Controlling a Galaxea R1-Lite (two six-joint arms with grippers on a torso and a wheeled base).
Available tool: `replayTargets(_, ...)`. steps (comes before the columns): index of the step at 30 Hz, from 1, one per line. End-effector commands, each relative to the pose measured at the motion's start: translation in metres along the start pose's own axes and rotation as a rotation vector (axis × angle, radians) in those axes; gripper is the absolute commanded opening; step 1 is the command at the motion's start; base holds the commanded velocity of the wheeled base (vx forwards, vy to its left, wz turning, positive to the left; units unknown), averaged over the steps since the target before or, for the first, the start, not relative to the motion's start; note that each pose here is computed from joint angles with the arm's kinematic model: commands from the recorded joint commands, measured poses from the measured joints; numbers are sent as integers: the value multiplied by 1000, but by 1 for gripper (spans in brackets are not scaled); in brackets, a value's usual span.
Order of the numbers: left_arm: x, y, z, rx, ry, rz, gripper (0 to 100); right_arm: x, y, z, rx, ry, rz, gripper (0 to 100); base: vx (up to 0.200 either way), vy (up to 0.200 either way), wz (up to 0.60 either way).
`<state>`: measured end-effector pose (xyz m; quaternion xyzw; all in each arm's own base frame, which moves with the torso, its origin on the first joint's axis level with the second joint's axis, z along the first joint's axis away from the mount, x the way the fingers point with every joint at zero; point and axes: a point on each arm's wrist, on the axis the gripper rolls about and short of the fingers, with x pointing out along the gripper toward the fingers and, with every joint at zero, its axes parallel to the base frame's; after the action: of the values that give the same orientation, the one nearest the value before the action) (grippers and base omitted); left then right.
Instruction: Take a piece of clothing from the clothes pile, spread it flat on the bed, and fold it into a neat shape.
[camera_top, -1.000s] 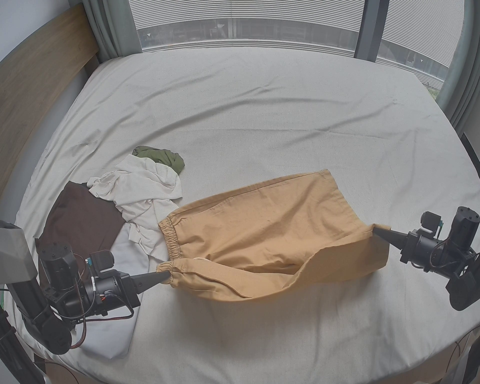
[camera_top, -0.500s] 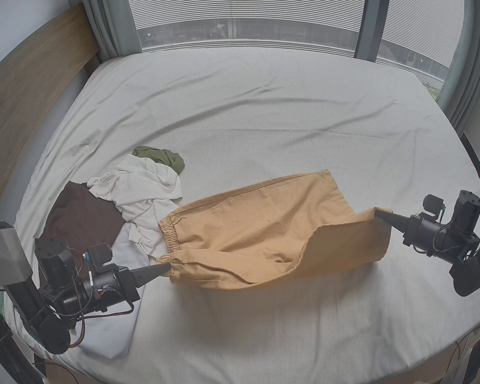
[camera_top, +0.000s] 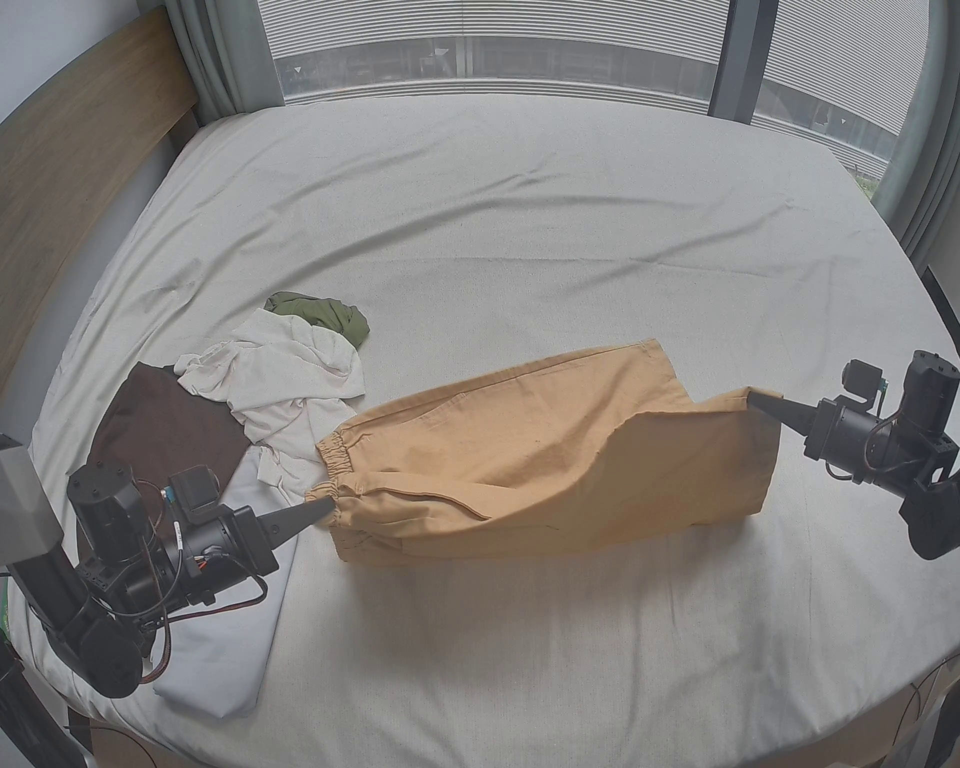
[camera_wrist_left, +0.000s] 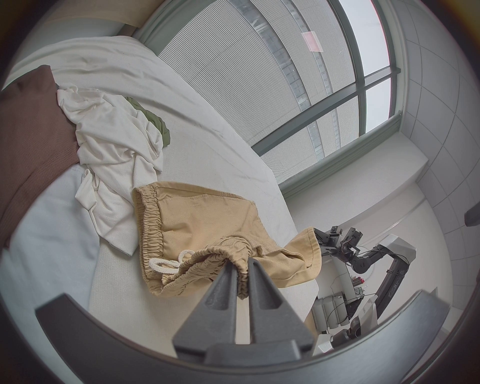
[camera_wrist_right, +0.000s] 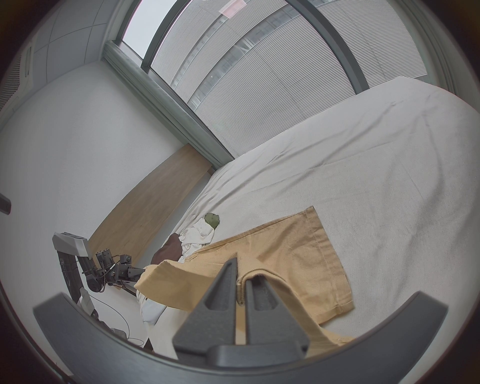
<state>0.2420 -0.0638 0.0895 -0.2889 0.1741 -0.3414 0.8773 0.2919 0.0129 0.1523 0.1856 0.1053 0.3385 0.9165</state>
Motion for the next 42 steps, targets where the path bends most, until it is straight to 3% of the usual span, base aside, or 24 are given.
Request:
replayTargets(1, 2, 1, 1, -10, -12, 13, 0, 6, 0, 12, -17, -14, 8, 0, 0, 0, 0)
replayTargets(30, 10, 11, 8, -77, -61, 57, 0, 60, -22, 45, -29, -10, 39, 0, 0, 0, 0)
replayTargets(42, 29, 28, 9, -83, -125, 155, 0, 88, -39, 47, -8, 22, 40, 0, 0, 0, 0)
